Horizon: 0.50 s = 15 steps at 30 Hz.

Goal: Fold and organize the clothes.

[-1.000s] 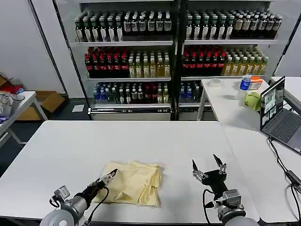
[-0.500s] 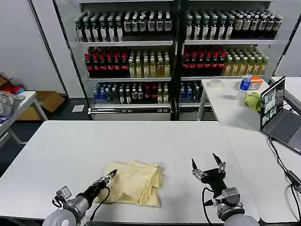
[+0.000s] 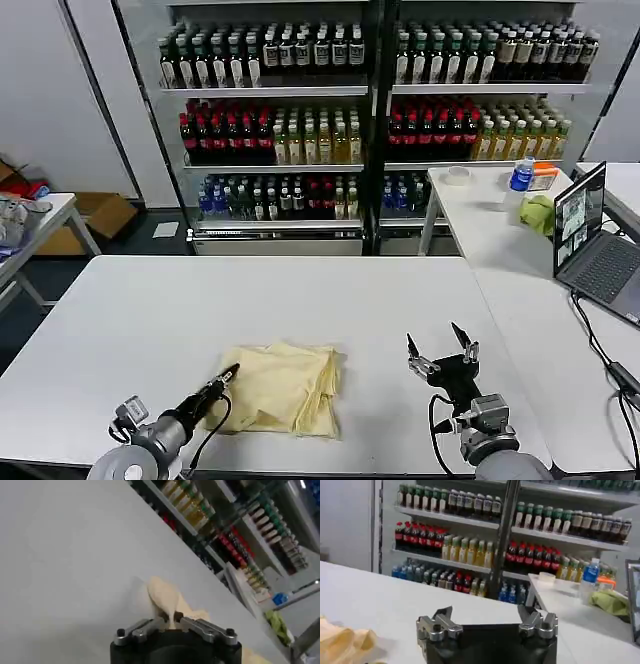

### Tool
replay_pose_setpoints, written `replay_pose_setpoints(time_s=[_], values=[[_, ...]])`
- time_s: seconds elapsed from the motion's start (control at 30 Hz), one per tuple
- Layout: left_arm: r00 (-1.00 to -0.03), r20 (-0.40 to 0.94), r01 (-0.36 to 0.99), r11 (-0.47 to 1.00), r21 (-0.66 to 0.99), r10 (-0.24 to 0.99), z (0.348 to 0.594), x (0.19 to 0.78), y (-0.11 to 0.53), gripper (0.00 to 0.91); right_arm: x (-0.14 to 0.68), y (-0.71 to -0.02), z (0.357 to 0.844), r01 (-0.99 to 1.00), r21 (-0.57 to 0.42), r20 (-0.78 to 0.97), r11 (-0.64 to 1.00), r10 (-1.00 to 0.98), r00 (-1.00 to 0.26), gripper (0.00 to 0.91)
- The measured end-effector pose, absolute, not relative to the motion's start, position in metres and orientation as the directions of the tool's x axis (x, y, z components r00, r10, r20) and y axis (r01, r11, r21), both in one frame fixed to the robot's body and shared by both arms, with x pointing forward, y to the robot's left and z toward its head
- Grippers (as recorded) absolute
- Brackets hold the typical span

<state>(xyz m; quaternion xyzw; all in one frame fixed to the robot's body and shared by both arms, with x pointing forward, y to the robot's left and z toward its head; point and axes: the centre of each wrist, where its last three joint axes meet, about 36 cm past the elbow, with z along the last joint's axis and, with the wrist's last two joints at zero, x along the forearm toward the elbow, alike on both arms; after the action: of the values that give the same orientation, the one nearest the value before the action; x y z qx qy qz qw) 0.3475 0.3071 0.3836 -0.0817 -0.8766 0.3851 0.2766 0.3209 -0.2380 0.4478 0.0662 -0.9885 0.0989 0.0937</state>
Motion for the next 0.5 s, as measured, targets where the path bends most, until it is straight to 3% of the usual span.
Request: replay_pose_setpoints(time_s=[0.23, 0.5], values=[[-0.868, 0.396, -0.090, 0.688, -0.721, 0.301, 0.403, 0.341, 0.327, 0.010, 0.323, -0.237, 0.450, -0.148, -0.174, 0.190, 0.974, -0.115, -0.975, 0.907], [-0.913, 0.388, -0.131, 0.806, -0.577, 0.129, 0.455, 0.329, 0.400, 0.010, 0.325, -0.231, 0.454, -0.155, -0.148, 0.172, 0.977, -0.129, -0.977, 0.907]])
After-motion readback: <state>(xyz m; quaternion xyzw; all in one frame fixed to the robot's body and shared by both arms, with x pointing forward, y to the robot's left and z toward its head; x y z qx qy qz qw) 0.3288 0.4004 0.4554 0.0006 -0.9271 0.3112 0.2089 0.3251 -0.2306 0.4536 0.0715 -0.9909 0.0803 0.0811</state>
